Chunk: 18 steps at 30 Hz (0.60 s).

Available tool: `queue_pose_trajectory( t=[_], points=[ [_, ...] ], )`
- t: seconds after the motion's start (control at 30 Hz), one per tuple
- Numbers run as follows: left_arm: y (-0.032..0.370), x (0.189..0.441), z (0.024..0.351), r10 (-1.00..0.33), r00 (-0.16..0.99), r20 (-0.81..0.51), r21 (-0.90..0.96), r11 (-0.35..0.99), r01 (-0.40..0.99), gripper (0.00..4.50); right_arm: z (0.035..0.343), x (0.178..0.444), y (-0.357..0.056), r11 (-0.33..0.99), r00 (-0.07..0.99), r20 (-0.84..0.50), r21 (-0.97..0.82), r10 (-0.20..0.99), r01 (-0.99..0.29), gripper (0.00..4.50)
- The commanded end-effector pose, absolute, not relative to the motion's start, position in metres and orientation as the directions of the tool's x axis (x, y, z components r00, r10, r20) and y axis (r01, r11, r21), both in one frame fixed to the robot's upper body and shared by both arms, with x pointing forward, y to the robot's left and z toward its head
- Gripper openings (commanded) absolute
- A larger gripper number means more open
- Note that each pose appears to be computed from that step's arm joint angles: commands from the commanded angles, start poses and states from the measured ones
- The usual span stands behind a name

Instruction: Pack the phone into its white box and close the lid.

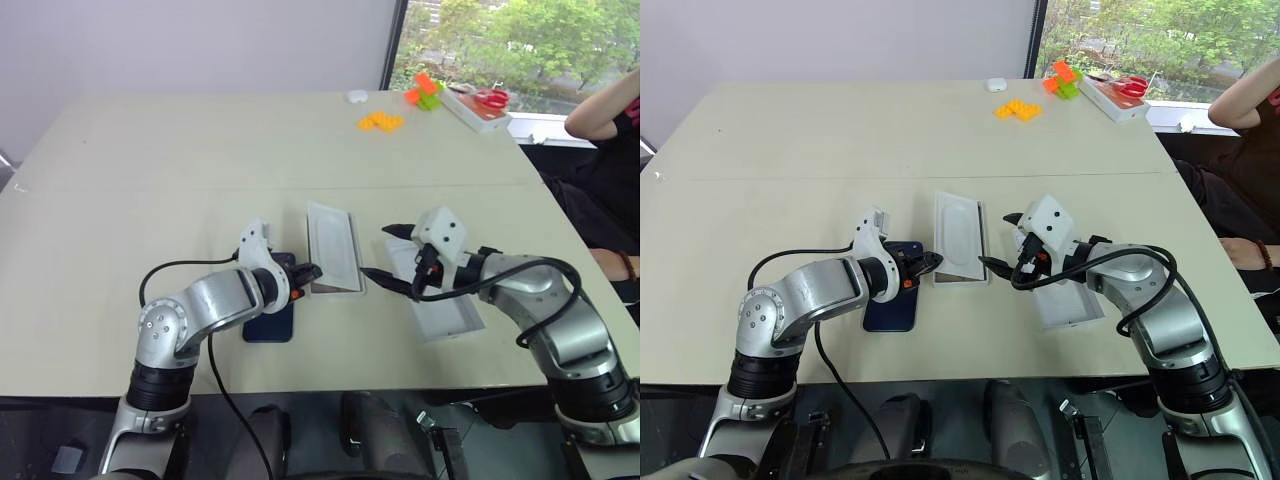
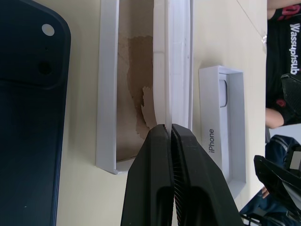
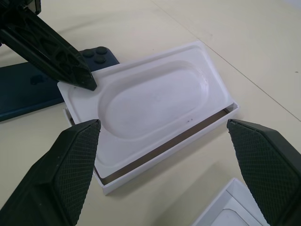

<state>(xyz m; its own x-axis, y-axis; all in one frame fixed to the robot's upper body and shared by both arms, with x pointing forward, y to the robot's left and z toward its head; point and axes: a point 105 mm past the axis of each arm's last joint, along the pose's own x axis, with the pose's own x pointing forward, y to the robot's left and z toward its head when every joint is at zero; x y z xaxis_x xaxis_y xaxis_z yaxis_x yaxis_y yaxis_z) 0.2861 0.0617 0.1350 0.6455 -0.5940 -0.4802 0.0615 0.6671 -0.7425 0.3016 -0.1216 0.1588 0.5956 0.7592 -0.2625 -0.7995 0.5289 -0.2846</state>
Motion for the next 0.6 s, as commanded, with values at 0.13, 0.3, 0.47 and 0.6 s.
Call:
queue_pose_trajectory(
  t=[0.13,0.3,0.47,0.6],
  points=[
    [0.052,0.283,0.141,-0.633,0.624,-0.458,-0.751,0.651,0.11,0.06,0.171,0.301,-0.123,0.529,0.609,-0.228,-0.329,0.76,-0.783,4.5],
    [0.052,0.283,0.141,-0.639,0.618,-0.458,-0.751,0.65,0.116,0.93,0.171,0.3,-0.123,0.53,0.611,-0.227,-0.329,0.759,-0.781,4.5],
    [0.054,0.283,0.151,-0.649,0.636,-0.417,-0.753,0.639,0.159,3.43,0.172,0.3,-0.123,0.531,0.612,-0.226,-0.33,0.758,-0.78,4.5],
    [0.061,0.282,0.165,-0.658,0.665,-0.354,-0.745,0.628,0.226,3.95,0.172,0.301,-0.123,0.53,0.61,-0.226,-0.33,0.759,-0.781,4.5]
  ],
)
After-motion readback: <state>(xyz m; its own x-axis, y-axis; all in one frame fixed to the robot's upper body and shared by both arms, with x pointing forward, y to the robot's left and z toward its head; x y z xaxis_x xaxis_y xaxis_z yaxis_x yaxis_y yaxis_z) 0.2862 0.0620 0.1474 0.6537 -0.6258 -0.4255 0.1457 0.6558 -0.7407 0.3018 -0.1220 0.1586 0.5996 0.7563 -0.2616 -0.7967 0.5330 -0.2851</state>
